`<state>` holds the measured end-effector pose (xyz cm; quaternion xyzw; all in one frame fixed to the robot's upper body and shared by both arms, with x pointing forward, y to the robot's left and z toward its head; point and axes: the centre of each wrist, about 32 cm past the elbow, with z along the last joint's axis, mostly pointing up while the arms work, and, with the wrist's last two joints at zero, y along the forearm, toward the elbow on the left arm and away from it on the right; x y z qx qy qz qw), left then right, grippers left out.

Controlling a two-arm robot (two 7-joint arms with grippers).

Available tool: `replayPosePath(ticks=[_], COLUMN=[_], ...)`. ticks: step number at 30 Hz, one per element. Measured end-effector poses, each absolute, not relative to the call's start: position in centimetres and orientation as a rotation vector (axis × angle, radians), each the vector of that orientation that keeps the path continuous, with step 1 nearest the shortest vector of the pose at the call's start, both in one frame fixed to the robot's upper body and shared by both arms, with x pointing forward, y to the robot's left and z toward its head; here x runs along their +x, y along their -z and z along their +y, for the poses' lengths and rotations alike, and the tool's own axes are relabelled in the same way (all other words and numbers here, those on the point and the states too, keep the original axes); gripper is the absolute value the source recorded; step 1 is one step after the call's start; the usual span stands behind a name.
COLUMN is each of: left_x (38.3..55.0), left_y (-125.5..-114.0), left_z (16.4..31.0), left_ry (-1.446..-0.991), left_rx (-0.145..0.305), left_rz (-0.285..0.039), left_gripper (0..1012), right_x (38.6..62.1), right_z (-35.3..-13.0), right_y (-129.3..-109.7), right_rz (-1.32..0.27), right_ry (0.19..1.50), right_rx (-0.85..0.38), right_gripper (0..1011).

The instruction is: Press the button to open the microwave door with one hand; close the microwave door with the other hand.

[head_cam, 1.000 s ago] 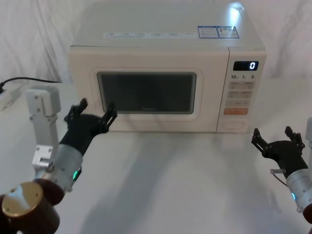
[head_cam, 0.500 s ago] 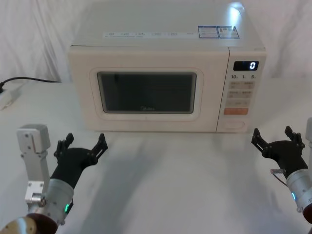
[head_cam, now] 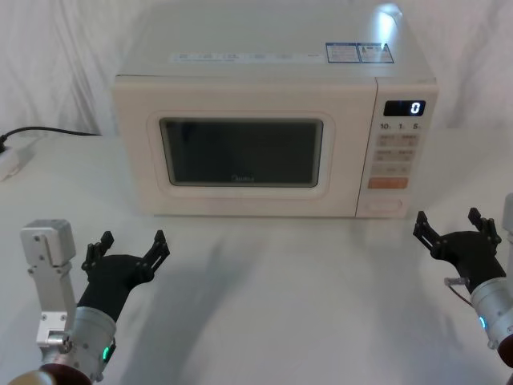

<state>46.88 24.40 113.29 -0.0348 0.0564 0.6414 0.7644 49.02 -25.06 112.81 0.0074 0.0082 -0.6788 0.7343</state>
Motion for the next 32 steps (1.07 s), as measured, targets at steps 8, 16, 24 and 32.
replayPosePath(ticks=[8,16,24,32], left_x=[46.90,46.92,46.93,46.93], left_y=[-113.31,-113.35,-113.39,-113.40], left_z=[24.39,24.37,24.36,24.35], left_ry=[-1.393,-1.392,-1.391,-1.390], left_rx=[-0.076,-0.076,-0.077,-0.077], left_rz=[0.123,0.124,0.124,0.125], left_gripper=[1001,1001,1001,1001], right_x=[49.02,49.02,49.02,49.02], right_z=[-25.06,-25.06,-25.06,-25.06], right_y=[-112.81,-112.81,-112.81,-112.80], right_rz=[0.018,0.018,0.018,0.018], right_ry=[1.492,1.492,1.492,1.492], right_rx=[0.016,0.016,0.016,0.016], right_gripper=[1002,1002,1002,1002])
